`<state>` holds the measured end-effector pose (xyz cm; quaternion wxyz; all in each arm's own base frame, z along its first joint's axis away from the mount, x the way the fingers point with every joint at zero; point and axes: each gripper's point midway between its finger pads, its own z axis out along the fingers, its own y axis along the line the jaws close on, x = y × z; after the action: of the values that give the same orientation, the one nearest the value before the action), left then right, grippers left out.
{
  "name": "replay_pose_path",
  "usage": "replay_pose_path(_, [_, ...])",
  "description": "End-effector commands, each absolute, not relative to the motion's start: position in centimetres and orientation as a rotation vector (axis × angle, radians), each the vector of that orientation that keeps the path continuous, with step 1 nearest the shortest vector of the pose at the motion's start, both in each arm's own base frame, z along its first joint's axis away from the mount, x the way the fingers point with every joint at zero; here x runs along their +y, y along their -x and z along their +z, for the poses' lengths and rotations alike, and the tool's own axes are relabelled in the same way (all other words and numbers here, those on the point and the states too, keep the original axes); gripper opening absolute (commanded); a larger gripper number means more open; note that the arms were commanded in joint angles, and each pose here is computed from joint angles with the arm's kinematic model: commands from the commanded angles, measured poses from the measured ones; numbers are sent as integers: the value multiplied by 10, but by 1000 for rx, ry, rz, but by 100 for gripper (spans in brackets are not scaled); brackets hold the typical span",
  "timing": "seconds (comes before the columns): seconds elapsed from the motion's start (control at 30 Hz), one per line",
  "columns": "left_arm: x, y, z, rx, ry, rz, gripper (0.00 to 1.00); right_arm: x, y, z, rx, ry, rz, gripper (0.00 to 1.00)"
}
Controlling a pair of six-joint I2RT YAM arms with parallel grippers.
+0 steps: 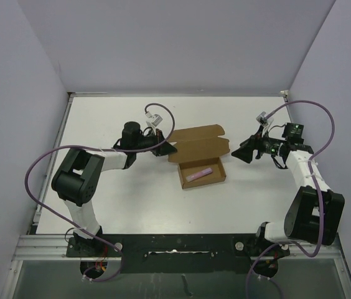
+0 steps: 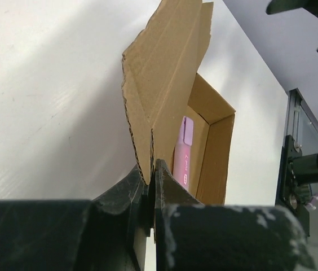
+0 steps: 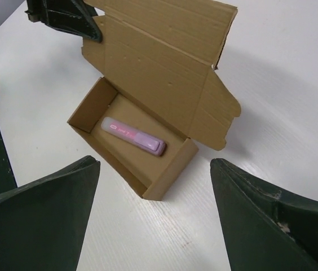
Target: Fold the paper box
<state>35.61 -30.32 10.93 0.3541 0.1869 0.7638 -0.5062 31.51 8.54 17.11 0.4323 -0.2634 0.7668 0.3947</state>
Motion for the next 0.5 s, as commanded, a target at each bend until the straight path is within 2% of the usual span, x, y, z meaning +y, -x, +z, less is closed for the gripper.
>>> replay_pose_path(0.0, [-313, -356, 157, 1776, -681, -1316, 0, 78, -327, 172, 1883, 666, 926, 82])
replay_pose_path(0.47, [-321, -343, 163, 1650, -844, -1325, 0, 90, -340, 139, 1875, 808, 1009, 81])
